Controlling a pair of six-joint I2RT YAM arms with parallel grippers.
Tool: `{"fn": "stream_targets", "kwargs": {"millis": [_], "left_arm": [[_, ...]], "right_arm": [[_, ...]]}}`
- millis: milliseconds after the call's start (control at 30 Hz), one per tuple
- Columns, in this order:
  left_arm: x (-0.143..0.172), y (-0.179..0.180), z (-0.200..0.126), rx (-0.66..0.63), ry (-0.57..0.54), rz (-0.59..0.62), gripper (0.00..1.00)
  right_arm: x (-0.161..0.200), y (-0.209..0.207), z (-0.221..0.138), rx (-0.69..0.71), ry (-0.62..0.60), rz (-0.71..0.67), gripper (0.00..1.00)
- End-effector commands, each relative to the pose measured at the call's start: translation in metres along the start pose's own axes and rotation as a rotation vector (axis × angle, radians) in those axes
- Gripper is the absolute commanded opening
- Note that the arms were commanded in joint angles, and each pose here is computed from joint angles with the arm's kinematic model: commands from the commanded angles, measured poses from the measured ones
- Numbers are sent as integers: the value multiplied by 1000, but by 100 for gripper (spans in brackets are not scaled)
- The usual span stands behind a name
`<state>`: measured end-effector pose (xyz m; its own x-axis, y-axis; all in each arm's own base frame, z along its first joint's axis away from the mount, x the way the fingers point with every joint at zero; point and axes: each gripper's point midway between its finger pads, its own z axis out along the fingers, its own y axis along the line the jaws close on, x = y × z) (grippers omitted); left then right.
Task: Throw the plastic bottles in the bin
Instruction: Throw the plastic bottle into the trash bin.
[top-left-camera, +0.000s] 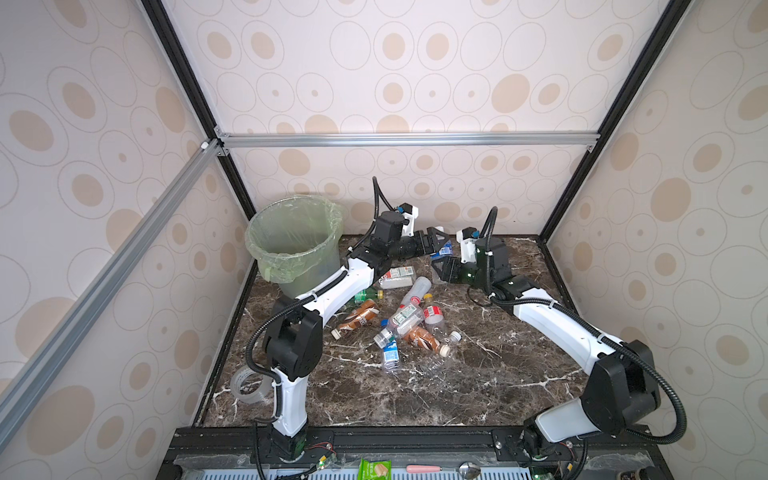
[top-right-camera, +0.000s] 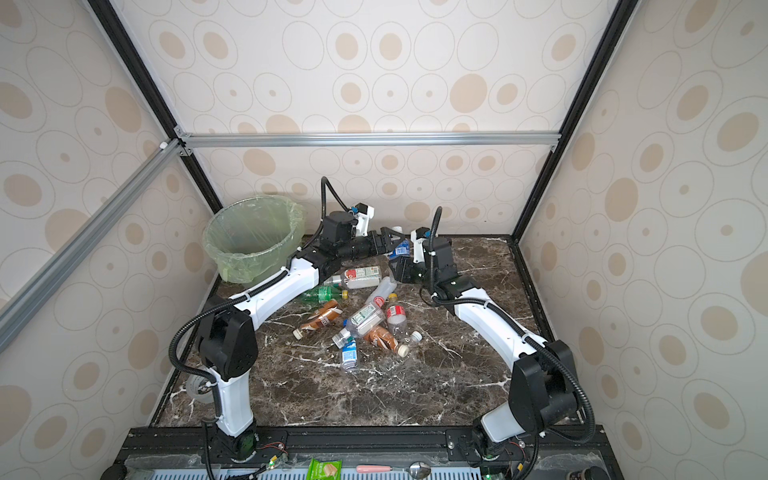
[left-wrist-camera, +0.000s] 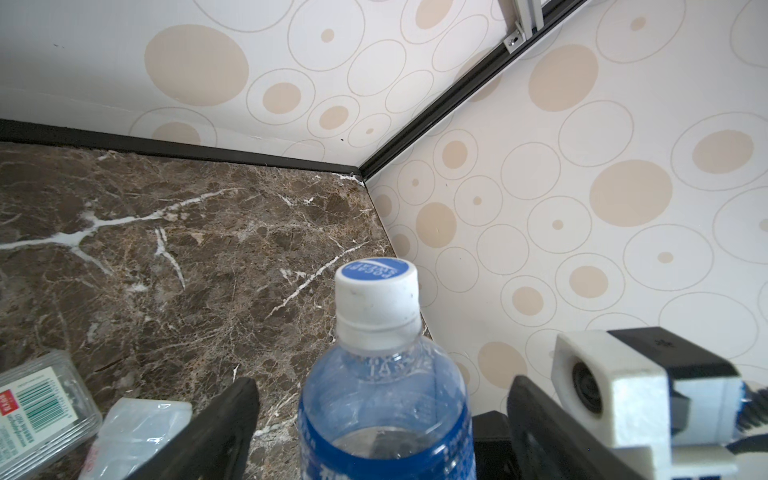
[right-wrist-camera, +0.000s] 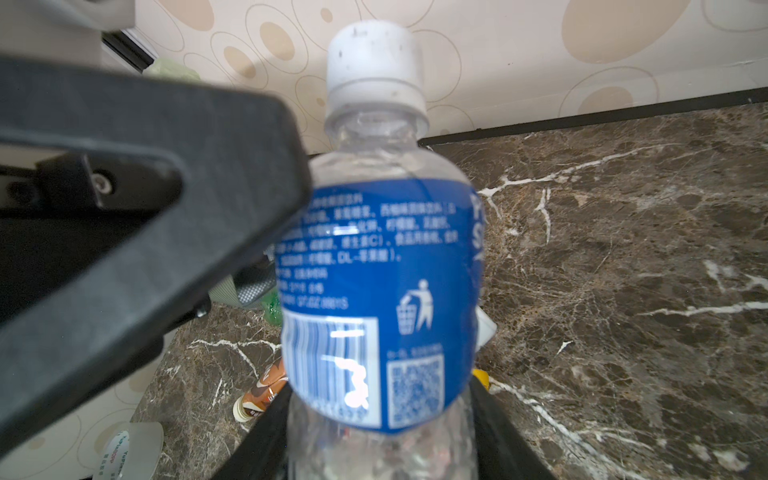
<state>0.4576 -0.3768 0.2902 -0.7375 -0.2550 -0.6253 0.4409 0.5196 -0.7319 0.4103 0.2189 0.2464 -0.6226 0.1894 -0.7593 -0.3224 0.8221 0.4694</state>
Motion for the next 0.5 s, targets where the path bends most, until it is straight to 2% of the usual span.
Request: {"fn": "stream_targets", "kwargs": {"millis": [0, 233, 300, 467], "left_arm": [[4, -6, 5, 31, 9, -2, 86], [8, -5, 7, 38, 16, -2, 77], [8, -3, 8, 36, 17, -1, 68], [11, -1, 9, 37, 27, -5, 66]], "right_arm": [[-12, 10, -9, -25, -53, -6, 54], [-16, 11, -8, -29, -62, -5, 54], [-16, 11, -8, -29, -62, -4, 54], [-16, 12, -6, -31, -61, 0, 53]]}}
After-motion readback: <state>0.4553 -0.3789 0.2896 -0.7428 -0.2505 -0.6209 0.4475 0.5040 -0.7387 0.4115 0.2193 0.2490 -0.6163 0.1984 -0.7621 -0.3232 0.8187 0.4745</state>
